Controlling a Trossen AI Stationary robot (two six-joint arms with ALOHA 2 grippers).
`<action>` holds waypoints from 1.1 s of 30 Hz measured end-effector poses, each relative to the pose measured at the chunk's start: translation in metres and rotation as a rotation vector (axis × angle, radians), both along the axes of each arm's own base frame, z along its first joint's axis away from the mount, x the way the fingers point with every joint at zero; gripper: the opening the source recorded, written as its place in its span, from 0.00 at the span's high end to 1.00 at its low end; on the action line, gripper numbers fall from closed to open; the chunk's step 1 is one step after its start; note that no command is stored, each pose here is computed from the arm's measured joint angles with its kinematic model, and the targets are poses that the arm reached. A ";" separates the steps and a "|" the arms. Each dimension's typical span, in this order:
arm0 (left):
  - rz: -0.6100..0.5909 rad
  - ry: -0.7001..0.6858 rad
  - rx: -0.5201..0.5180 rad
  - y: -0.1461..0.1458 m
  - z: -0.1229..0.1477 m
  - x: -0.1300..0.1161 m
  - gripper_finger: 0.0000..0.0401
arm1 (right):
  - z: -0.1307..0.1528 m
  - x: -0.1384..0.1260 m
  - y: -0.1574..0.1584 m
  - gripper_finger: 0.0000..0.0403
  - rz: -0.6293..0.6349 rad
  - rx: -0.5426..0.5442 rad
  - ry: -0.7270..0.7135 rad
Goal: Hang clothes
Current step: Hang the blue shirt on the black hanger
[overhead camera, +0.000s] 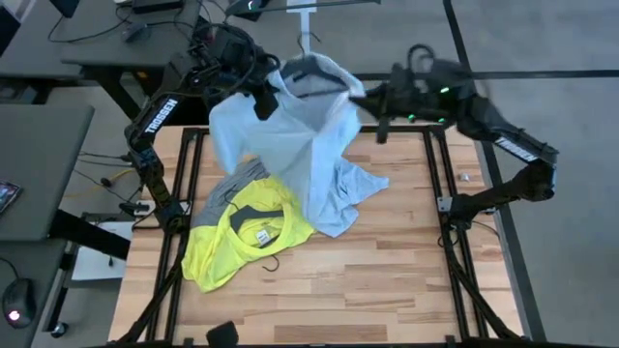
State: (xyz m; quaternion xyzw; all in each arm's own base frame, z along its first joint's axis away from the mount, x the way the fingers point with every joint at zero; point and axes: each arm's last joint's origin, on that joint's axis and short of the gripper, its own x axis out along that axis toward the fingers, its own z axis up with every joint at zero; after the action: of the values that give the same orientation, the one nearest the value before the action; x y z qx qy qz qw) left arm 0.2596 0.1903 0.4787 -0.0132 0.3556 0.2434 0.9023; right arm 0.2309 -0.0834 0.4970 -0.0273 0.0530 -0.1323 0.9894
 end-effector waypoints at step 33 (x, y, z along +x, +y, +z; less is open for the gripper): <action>-0.292 -0.173 -0.008 -0.035 0.025 0.002 0.94 | -0.015 -0.046 -0.040 0.50 -0.147 -0.118 0.430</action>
State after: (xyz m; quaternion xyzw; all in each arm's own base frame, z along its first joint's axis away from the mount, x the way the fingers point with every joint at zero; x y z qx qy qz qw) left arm 0.2612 0.1553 0.5032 0.0142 0.2759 0.1064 0.9552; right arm 0.1854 -0.1236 0.4820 -0.1086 0.2564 -0.1982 0.9398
